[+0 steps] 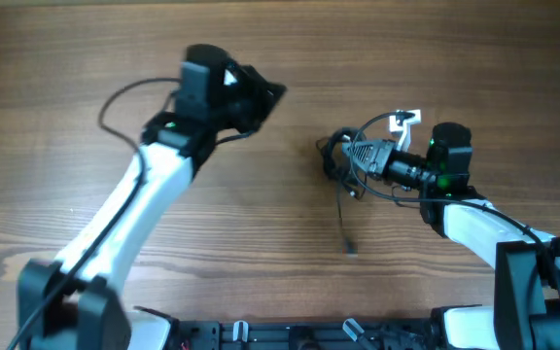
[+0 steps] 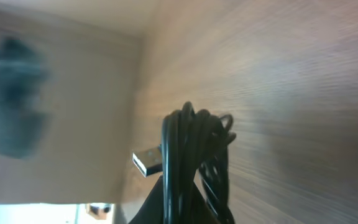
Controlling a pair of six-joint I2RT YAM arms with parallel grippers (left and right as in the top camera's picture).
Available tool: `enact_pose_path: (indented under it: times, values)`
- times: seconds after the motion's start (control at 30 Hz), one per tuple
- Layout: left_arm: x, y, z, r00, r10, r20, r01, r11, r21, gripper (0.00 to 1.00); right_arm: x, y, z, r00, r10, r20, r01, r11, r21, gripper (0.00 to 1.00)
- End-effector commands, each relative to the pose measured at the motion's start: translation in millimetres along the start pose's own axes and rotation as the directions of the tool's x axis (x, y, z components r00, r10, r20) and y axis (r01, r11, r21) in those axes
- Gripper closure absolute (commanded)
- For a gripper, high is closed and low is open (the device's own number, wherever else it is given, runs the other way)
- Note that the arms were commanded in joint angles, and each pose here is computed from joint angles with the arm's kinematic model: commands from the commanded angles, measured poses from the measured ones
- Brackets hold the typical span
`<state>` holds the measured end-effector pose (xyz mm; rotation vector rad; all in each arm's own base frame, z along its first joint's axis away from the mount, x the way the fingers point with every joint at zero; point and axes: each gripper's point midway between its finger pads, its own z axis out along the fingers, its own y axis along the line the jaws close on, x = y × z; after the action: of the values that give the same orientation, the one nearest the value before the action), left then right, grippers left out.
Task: Untangle cables
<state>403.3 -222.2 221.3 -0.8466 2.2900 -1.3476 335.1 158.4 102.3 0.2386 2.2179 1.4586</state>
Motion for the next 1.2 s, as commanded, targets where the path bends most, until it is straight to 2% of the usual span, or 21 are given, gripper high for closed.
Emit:
enact_pose_path:
  times: [0.0,0.03,0.07,0.1,0.13,0.17,0.23,0.3,0.37,0.43,0.5,0.57,0.63,0.67,0.77,0.8,0.83,0.87,0.97,1.03,1.17]
  values:
    - [7,-31,-27,0.974,0.224,0.037,-0.226,0.971,0.078,0.96,-2,-5,0,0.995,-0.101,0.009,0.101,0.994,0.033,0.96]
    - [8,-33,-30,0.956,0.29,0.04,-0.292,0.953,0.081,0.96,0,0,0,0.994,-0.113,-0.001,0.113,0.994,0.008,0.96]
    - [11,-30,-30,0.946,0.323,0.024,-0.324,0.943,0.076,0.92,0,7,0,0.99,-0.143,-0.007,0.143,0.989,-0.027,0.96]
    - [15,-24,-29,0.94,0.34,-0.001,-0.339,0.939,0.059,0.69,0,17,-1,0.982,-0.188,-0.007,0.187,0.98,-0.074,0.96]
    - [19,-11,-29,0.933,0.359,-0.033,-0.359,0.933,0.016,0.55,-1,31,-2,0.971,-0.24,-0.002,0.238,0.962,-0.133,0.96]
    - [24,5,-30,0.919,0.386,-0.075,-0.389,0.921,-0.032,0.52,-1,47,-5,0.952,-0.306,0.009,0.302,0.932,-0.201,0.96]
    - [40,21,-32,0.878,0.446,-0.173,-0.459,0.888,-0.038,0.51,-4,75,-12,0.921,-0.386,0.049,0.383,0.875,-0.295,0.96]
    - [72,21,-37,0.757,0.582,-0.296,-0.581,0.807,0.103,0.45,-10,89,-16,0.923,-0.377,0.078,0.38,0.865,-0.327,0.96]
    - [85,23,-37,0.717,0.616,-0.325,-0.61,0.781,0.135,0.43,-13,95,-18,0.948,-0.31,0.071,0.315,0.884,-0.345,0.95]
    - [101,24,-33,0.671,0.654,-0.35,-0.643,0.748,0.166,0.38,-15,97,-19,0.986,-0.167,0.025,0.165,0.92,-0.355,0.96]
    - [119,26,-24,0.636,0.675,-0.373,-0.668,0.724,0.171,0.36,-16,105,-20,0.999,-0.036,-0.02,0.026,0.926,-0.377,0.96]
    - [126,39,-9,0.619,0.688,-0.379,-0.713,0.695,0.098,0.35,-16,125,-26,0.999,-0.032,-0.02,0.02,0.901,-0.433,0.96]
    - [130,49,0,0.634,0.661,-0.401,-0.705,0.707,0.053,0.35,-17,138,-33,0.997,-0.08,0.009,0.075,0.878,-0.472,0.96]
    - [131,53,4,0.648,0.641,-0.411,-0.69,0.723,0.038,0.36,-17,140,-34,0.997,-0.077,0.008,0.072,0.876,-0.477,0.96]
    - [127,57,12,0.655,0.637,-0.406,-0.689,0.724,0.023,0.51,-15,140,-34,0.998,-0.062,-0.014,0.048,0.877,-0.478,0.96]
    - [119,58,15,0.681,0.626,-0.379,-0.684,0.729,-0.023,0.54,-13,140,-34,0.997,-0.069,-0.025,0.049,0.877,-0.479,0.96]
    - [110,61,16,0.707,0.614,-0.35,-0.675,0.734,-0.077,0.71,-10,140,-34,0.996,-0.075,-0.038,0.048,0.876,-0.479,0.96]
    - [104,62,17,0.728,0.601,-0.33,-0.662,0.741,-0.11,0.95,-9,140,-34,0.996,-0.079,-0.043,0.049,0.876,-0.48,0.96]
    - [102,63,17,0.74,0.592,-0.32,-0.652,0.747,-0.126,0.96,-9,136,-32,0.996,-0.083,-0.042,0.053,0.882,-0.468,0.93]
    - [99,58,15,0.74,0.6,-0.302,-0.654,0.747,-0.118,0.96,-8,124,-26,0.997,-0.045,-0.066,0.012,0.901,-0.434,0.76]
    - [91,33,6,0.737,0.637,-0.227,-0.664,0.744,-0.069,0.96,-3,85,-11,0.993,0.062,-0.105,-0.092,0.946,-0.31,0.74]
